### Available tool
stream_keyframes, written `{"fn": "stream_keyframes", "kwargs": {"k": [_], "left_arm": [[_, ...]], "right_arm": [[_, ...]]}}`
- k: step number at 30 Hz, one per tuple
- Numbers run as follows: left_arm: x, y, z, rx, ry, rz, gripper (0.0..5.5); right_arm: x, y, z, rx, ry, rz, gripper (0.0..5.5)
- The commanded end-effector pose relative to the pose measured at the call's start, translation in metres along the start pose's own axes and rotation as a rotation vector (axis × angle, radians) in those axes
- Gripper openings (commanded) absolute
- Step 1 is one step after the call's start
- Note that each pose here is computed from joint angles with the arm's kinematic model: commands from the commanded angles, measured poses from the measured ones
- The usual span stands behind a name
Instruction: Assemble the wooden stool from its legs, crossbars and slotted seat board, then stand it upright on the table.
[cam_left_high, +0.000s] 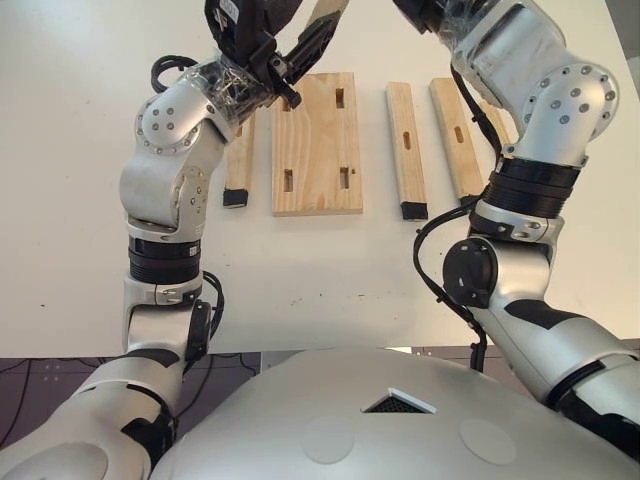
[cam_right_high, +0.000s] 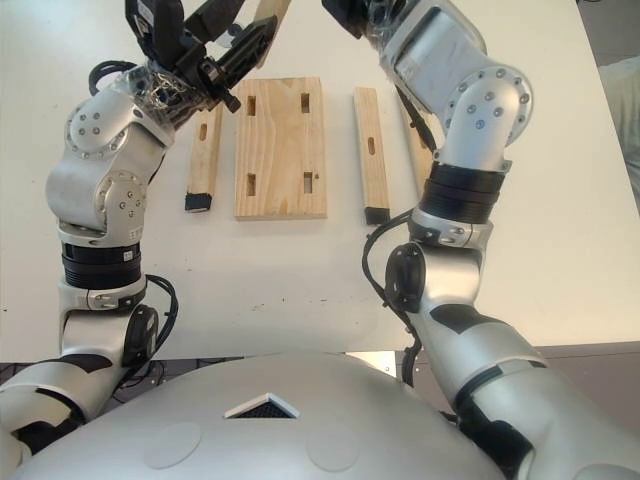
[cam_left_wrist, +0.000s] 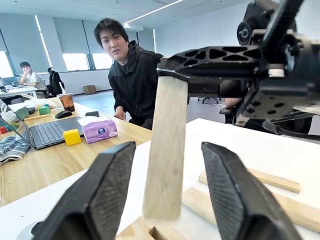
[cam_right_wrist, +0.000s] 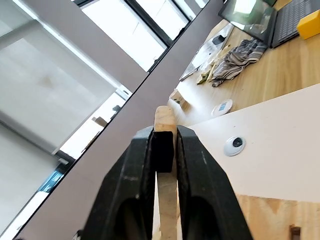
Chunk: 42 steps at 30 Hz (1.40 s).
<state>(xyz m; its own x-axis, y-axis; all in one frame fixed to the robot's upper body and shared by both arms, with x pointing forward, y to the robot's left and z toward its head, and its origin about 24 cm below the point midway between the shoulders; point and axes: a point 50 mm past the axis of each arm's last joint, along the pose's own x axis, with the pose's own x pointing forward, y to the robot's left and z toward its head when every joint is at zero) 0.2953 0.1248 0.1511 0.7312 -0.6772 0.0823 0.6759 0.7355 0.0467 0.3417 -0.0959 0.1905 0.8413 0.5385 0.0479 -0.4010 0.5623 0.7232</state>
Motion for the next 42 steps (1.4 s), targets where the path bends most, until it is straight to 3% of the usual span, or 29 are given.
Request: {"fn": "stream_keyframes", "kwargs": {"k": [1, 8, 16, 32, 38, 42], "left_arm": [[-0.005, -0.003, -0.022, 0.063, 0.138, -0.015, 2.62], [-0.013, 0.003, -0.044, 0.125, 0.237, 0.051, 2.62], [-0.024, 0.016, -0.052, 0.121, 0.251, 0.163, 2.62], [-0.023, 0.023, -0.050, 0.138, 0.252, 0.162, 2.62], [-0.021, 0.021, -0.049, 0.143, 0.244, 0.154, 2.62], [-0.021, 0.020, -0.050, 0.144, 0.242, 0.157, 2.62]], "right_arm": [[-0.005, -0.024, 0.012, -0.007, -0.104, -0.178, 0.42], [-0.040, -0.058, 0.020, -0.200, -0.178, -0.386, 0.42], [-0.083, -0.079, -0.010, -0.214, -0.116, -0.497, 0.42], [-0.084, -0.094, -0.038, -0.204, -0.092, -0.537, 0.42], [-0.086, -0.097, -0.047, -0.286, -0.070, -0.551, 0.42], [-0.087, -0.086, -0.054, -0.447, -0.063, -0.514, 0.42]]}}
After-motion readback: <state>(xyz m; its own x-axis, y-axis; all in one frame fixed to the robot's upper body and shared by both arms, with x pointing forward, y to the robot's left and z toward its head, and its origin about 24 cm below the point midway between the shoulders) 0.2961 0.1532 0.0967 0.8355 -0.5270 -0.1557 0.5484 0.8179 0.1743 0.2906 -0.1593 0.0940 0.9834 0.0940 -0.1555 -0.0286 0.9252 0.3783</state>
